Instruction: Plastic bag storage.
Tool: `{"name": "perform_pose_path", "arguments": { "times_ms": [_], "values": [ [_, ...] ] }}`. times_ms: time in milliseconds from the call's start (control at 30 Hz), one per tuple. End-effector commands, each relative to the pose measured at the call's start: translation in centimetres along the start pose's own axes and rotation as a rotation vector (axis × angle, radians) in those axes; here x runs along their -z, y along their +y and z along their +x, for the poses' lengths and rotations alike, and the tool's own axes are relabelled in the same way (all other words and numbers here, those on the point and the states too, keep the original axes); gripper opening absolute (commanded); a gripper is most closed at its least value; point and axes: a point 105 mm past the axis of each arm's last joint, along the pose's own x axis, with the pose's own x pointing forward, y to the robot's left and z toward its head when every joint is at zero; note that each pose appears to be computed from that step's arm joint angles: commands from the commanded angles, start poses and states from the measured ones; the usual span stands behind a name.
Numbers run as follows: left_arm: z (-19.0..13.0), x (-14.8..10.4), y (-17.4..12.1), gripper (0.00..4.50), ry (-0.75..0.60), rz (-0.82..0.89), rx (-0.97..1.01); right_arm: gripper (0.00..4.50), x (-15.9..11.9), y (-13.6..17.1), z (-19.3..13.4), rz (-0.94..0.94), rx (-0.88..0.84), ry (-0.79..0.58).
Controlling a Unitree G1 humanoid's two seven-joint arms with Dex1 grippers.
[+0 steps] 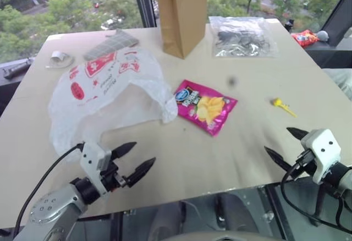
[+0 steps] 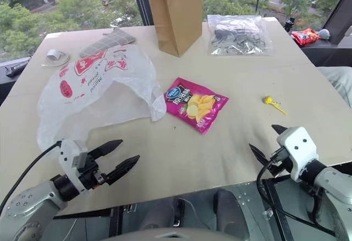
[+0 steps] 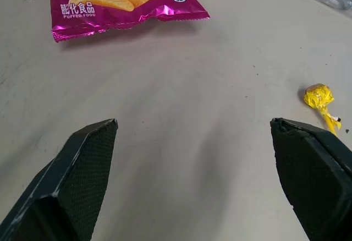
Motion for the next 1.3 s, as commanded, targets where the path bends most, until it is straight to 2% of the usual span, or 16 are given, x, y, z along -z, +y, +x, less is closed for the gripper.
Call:
{"name": "perform_pose_path", "arguments": {
  "times_ms": [33, 300, 400, 567, 700, 900, 1033, 1133, 1200, 1233, 1300],
  "values": [
    [0.1, -1.2, 0.3, 4.45, -0.047, 0.043, -0.01, 4.5, -1.1, 0.0, -0.2, -0.039, -0.009, -0.041],
    [1.9, -4.4, 0.7, 4.45, -0.164, 0.098, -0.055, 4.5, -3.5, 1.4, 0.9, -0.008, -0.093, -0.178],
    [2.2, -6.1, 2.4, 4.45, -0.194, 0.3, -0.209, 4.5, -4.9, 3.0, 1.2, -0.034, -0.189, -0.232],
    [1.4, -7.5, 4.8, 4.45, -0.191, 0.617, -0.418, 4.5, -6.8, 4.4, 1.8, -0.058, -0.285, -0.286],
    [1.3, -8.0, 7.3, 4.45, -0.095, 0.753, -0.597, 4.5, -8.3, 5.8, 2.5, -0.105, -0.372, -0.325],
    [3.9, -9.0, 8.8, 4.45, -0.005, 0.886, -0.602, 4.5, -9.6, 6.3, 3.7, -0.128, -0.39, -0.361],
    [5.9, -9.2, 10.7, 4.45, 0.052, 0.907, -0.625, 4.5, -9.8, 6.4, 4.2, -0.143, -0.382, -0.362],
    [7.1, -10.0, 12.1, 3.69, 0.066, 0.904, -0.633, 4.5, -9.8, 6.4, 4.5, -0.16, -0.366, -0.358],
    [7.3, -11.2, 12.9, 2.79, 0.054, 0.887, -0.642, 4.5, -9.7, 6.1, 5.1, -0.21, -0.33, -0.344],
    [7.4, -11.9, 13.4, 2.43, 0.047, 0.851, -0.632, 4.5, -9.6, 6.0, 5.5, -0.248, -0.307, -0.33],
    [7.5, -13.3, 13.8, 1.42, 0.023, 0.736, -0.585, 4.5, -9.3, 5.6, 6.7, -0.374, -0.245, -0.3]
  ]
}}
